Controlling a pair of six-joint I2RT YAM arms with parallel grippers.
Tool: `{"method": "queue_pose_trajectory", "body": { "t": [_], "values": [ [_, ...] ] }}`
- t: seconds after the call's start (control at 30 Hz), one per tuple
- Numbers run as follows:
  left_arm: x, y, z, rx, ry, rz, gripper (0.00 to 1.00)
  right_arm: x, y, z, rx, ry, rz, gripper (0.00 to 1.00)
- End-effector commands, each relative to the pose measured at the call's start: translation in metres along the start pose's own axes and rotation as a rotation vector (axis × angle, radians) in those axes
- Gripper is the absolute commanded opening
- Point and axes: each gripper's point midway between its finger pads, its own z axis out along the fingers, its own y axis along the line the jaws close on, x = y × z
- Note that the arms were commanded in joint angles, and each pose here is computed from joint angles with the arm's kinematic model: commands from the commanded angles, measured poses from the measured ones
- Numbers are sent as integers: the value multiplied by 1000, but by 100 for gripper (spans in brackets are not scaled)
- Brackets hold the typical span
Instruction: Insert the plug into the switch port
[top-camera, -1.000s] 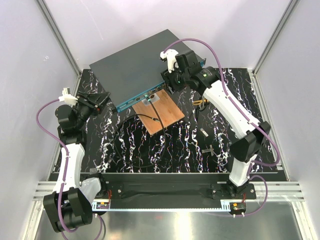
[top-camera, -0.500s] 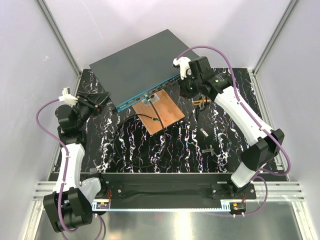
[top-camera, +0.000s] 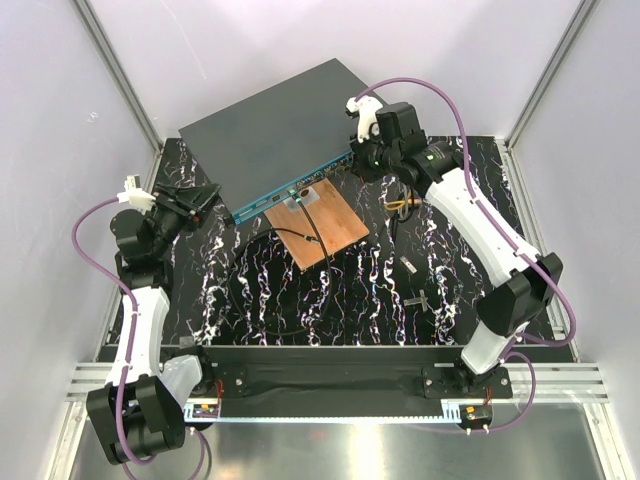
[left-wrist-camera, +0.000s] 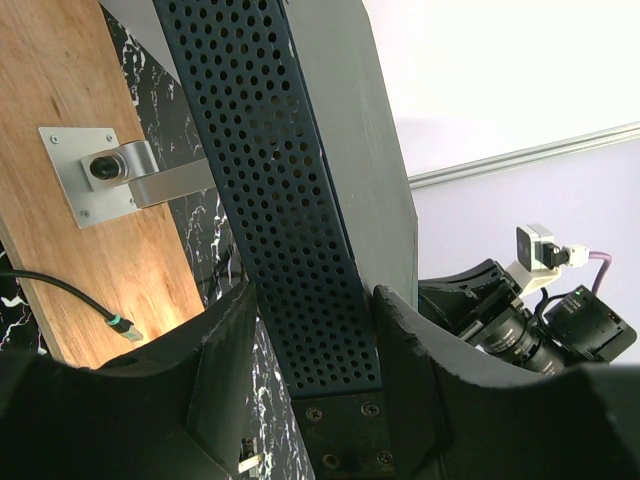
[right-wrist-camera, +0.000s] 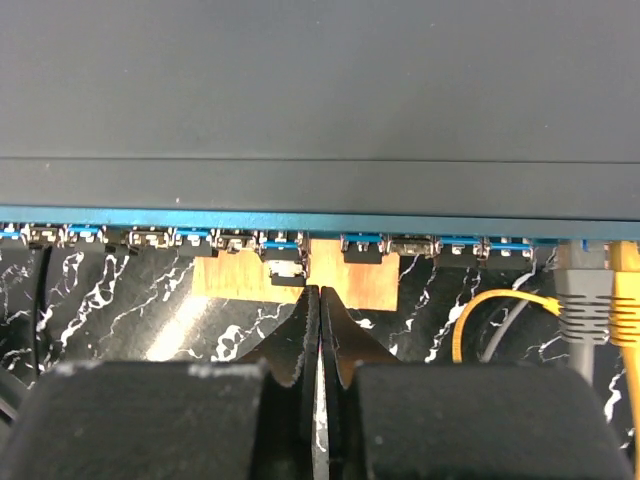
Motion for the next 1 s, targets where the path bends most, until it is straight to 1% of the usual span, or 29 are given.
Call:
{"method": "queue_pose_trajectory", "body": {
  "t": [0.0, 0.23, 0.27, 0.57, 0.6, 0.97],
  "values": [
    [-5, -18, 3, 70, -6, 93, 47, -28, 9, 0, -39, -86, 35, 4],
    [-4, -16, 4, 70, -4, 90, 47, -34, 11, 5, -55, -94, 46, 4],
    [-4, -16, 4, 69, -5, 89, 47, -35, 12, 5, -55, -100, 71, 5],
    [-2, -13, 3, 64, -4, 87, 47, -46, 13, 5, -51, -153, 127, 10],
    [-3, -13, 3, 64, -5, 86, 47, -46, 13, 5, -51, -156, 132, 12],
    [-3, -11, 4, 59, -7, 84, 47, -70, 9, 8, -19, -251, 208, 16]
  ]
}}
